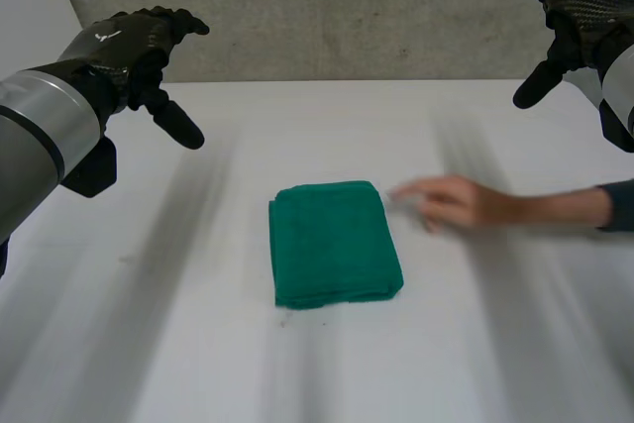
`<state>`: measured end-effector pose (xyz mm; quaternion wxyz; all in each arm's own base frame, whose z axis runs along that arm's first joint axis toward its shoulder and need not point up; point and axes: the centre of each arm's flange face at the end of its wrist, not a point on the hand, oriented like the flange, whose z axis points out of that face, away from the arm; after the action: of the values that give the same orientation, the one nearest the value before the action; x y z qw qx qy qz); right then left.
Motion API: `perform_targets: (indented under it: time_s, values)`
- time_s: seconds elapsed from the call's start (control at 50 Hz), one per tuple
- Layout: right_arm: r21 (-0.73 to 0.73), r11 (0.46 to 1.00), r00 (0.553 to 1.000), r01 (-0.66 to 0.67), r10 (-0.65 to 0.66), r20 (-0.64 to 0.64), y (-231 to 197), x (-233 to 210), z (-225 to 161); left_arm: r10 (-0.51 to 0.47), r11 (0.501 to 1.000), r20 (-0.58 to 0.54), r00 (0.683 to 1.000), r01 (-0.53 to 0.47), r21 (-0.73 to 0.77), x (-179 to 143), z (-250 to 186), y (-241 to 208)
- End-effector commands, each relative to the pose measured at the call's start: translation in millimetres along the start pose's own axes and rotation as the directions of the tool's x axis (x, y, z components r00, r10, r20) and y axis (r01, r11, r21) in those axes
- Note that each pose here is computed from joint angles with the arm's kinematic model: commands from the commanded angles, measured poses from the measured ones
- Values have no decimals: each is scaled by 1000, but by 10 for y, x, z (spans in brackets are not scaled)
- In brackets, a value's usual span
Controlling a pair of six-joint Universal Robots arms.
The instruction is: Fold the towel.
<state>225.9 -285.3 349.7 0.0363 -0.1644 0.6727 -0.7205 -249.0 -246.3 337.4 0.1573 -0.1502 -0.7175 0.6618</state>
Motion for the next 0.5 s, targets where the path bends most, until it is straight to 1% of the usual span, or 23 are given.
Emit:
perform_targets:
  time_s: [0.02,0.24,0.5]
  values:
    - [-3,1000,1000,0,0,7,4,-13,-19,-2,1000,6,1000,2,21,-26,-22,-50]
    - [0,1000,1000,1,-1,12,-9,-30,-96,-2,999,8,1000,1,33,-24,-82,-87]
    - [-20,1000,1000,0,0,24,59,-55,-71,3,1000,16,1000,-3,29,-35,-81,-74]
